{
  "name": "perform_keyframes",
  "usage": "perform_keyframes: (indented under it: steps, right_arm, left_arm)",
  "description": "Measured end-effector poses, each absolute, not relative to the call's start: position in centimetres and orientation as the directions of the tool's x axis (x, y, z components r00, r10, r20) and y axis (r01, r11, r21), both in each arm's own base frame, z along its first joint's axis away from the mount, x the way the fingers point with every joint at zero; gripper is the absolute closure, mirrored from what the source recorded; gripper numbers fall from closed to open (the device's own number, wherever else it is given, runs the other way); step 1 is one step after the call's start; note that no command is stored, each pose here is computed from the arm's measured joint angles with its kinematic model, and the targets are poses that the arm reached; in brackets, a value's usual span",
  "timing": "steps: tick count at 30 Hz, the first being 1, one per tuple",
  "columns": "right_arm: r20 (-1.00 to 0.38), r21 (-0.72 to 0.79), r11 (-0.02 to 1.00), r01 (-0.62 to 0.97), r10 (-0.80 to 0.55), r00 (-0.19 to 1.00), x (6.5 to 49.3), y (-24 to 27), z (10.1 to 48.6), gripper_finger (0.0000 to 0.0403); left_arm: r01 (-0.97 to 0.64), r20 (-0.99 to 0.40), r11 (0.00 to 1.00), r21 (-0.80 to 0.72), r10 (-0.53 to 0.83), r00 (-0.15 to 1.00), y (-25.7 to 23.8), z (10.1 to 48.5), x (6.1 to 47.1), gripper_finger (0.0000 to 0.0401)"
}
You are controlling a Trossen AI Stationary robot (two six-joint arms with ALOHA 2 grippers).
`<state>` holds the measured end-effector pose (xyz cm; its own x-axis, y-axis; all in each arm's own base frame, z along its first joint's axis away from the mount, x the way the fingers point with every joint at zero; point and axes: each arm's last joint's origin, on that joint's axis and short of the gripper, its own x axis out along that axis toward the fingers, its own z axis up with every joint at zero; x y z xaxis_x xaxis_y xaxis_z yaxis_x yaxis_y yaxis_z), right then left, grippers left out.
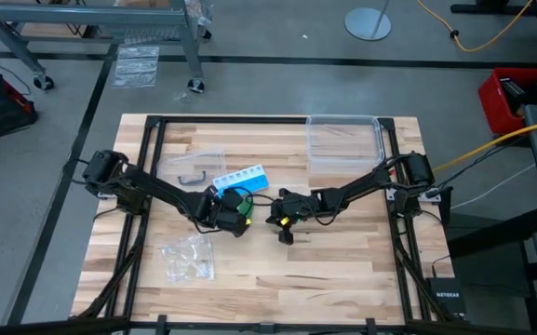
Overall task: Roll bandage
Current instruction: Roll the green bandage, then open the transparent zip bag
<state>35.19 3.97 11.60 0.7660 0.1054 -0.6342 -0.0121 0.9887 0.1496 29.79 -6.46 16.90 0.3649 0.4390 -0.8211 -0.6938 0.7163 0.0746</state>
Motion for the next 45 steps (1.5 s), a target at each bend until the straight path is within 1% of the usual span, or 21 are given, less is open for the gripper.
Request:
perform_keyframes:
  steps: [3,6,11,16,22,25,30,34,37,39,42,44,45]
  right_arm:
    - [-0.636,0.156,0.988,-0.019,0.115,0.763,35.2,4.0,11.6,0.0378]
    - [-0.634,0.191,0.98,-0.062,0.171,0.754,35.1,4.2,11.6,0.0365]
    - [-0.627,0.246,0.961,-0.126,0.257,0.735,35.1,4.4,11.6,0.0351]
    - [-0.641,0.334,0.927,-0.167,0.354,0.681,34.7,4.7,11.5,0.035]
    - [-0.586,0.443,0.849,-0.287,0.517,0.625,34.5,5.2,12.2,0.035]
    - [-0.551,0.452,0.831,-0.324,0.546,0.632,34.2,5.2,13.8,0.035]
    - [-0.506,0.409,0.832,-0.374,0.548,0.666,33.5,5.1,16.9,0.0349]
    - [-0.513,0.363,0.842,-0.399,0.538,0.669,32.5,5.0,18.5,0.0349]
    - [-0.549,0.331,0.853,-0.403,0.521,0.653,31.8,4.9,19.0,0.0349]
    - [-0.592,0.314,0.864,-0.393,0.502,0.631,31.4,4.8,18.7,0.0349]
    - [-0.667,0.305,0.88,-0.365,0.471,0.577,30.8,4.6,18.0,0.0349]
    - [-0.705,0.281,0.896,-0.345,0.437,0.559,30.5,4.5,17.7,0.0349]
    - [-0.73,0.271,0.905,-0.329,0.416,0.542,30.3,4.4,17.5,0.0349]
  left_arm:
    - [-0.686,-0.84,0.723,0.08,0.42,0.344,-6.2,15.9,30.3,0.0401]
    - [-0.664,-0.856,0.744,0.065,0.383,0.346,-6.2,14.8,30.9,0.0401]
    - [-0.655,-0.821,0.754,-0.048,0.344,0.456,-6.7,13.9,32.7,0.0401]
    - [-0.59,-0.762,0.791,-0.163,0.279,0.584,-7.2,13.5,34.5,0.0401]
    - [-0.562,-0.695,0.787,-0.254,0.256,0.672,-7.5,14.0,35.5,0.0401]
    - [-0.541,-0.671,0.801,-0.254,0.257,0.696,-7.3,14.5,35.9,0.0401]
    - [-0.494,-0.622,0.843,-0.213,0.273,0.734,-6.3,16.9,36.5,0.0401]
    - [-0.436,-0.549,0.881,-0.186,0.275,0.789,-5.7,20.4,36.7,0.0401]
    - [-0.39,-0.497,0.912,-0.13,0.281,0.821,-5.6,23.4,36.0,0.0401]
    - [-0.372,-0.465,0.927,-0.046,0.309,0.829,-6.2,25.4,35.0,0.0401]
    - [-0.393,-0.402,0.915,0.096,0.397,0.825,-7.8,28.5,33.2,0.0401]
    - [-0.408,-0.371,0.902,0.141,0.43,0.823,-9.5,30.2,31.7,0.0401]
    - [-0.412,-0.358,0.901,0.134,0.432,0.828,-10.4,31.1,30.9,0.0401]
